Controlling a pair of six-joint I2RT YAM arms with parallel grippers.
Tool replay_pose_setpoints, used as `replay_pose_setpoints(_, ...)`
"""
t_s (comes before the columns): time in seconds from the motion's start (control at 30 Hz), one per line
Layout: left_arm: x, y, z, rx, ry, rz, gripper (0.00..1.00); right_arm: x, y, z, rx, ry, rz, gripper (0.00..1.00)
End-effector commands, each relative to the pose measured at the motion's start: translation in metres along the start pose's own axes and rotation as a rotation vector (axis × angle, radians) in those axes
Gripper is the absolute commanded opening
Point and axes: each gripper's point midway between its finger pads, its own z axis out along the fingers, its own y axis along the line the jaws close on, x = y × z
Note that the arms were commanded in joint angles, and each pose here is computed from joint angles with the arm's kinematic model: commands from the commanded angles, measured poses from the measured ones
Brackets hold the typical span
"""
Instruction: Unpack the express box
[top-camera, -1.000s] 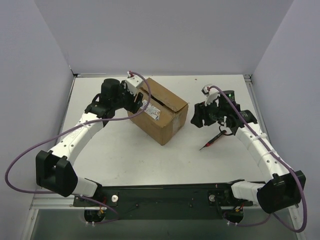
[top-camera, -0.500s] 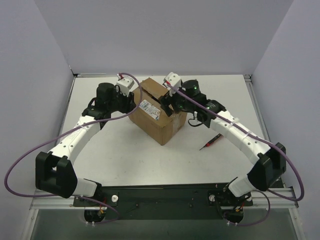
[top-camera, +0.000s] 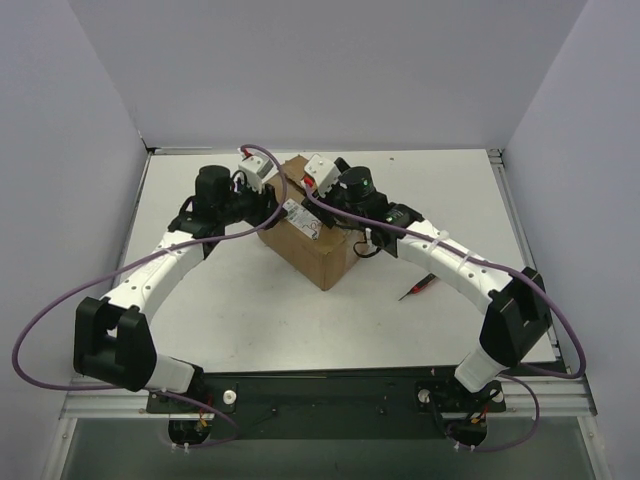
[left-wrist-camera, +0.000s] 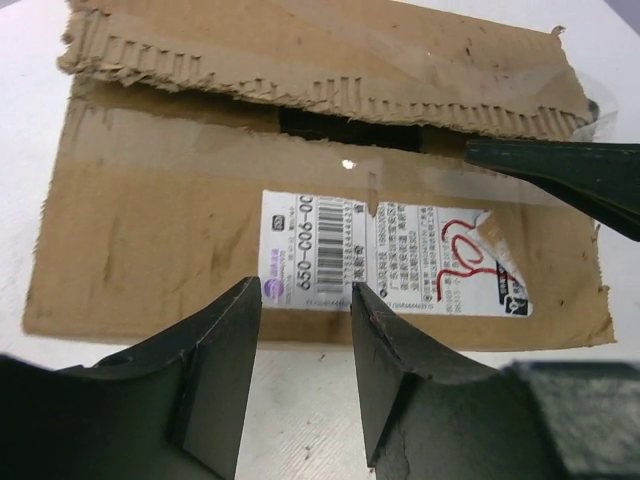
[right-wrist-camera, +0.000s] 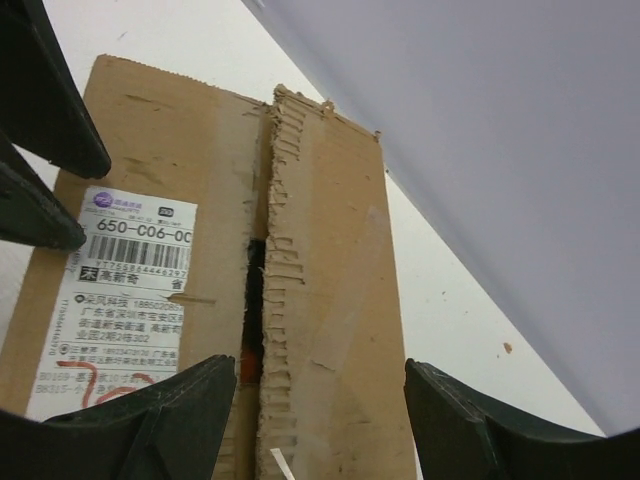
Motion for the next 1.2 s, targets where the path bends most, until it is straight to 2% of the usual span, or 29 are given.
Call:
replay_pose_setpoints(0.0,-0.020,-0.014,0.016,0.111,-0.056,-0.021,0.51,-0.011,-0.027,0.004,0.086,-0.036,-0.043,0.68)
replay_pose_setpoints(0.17,-0.009,-0.012,0.027,0.132,-0.023,-0.034,0.50,-0.007,-0.046,0.007,0.108,-0.031,-0.049,0.67)
replay_pose_setpoints(0.3,0.000,-0.011,0.032,0.142,-0.004,-0.061,0.50,-0.027,-0.045,0.003,0.058,-0.095,-0.061,0.67)
replay_pose_setpoints(0.43,0.005,-0.010,0.034,0.143,0.007,-0.073,0.49,-0.033,-0.009,-0.008,-0.119,-0.118,-0.019,0.67)
replay_pose_setpoints(0.57,0.007,-0.010,0.035,0.143,0.012,-0.076,0.49,-0.026,0.026,-0.014,-0.198,-0.112,-0.065,0.67)
replay_pose_setpoints(0.67,0.010,-0.011,0.035,0.147,0.018,-0.081,0.49,-0.012,0.028,-0.010,-0.157,-0.073,-0.109,0.67)
replay_pose_setpoints(0.8,0.012,-0.011,0.035,0.147,0.021,-0.082,0.48,-0.010,0.009,-0.002,-0.056,-0.062,-0.110,0.67)
replay_pose_setpoints(0.97,0.014,-0.011,0.035,0.150,0.025,-0.085,0.48,0.005,-0.003,0.009,-0.017,-0.023,-0.130,0.67)
replay_pose_setpoints(1.17,0.015,-0.011,0.035,0.151,0.027,-0.080,0.48,0.019,-0.036,0.014,0.066,0.009,-0.107,0.65)
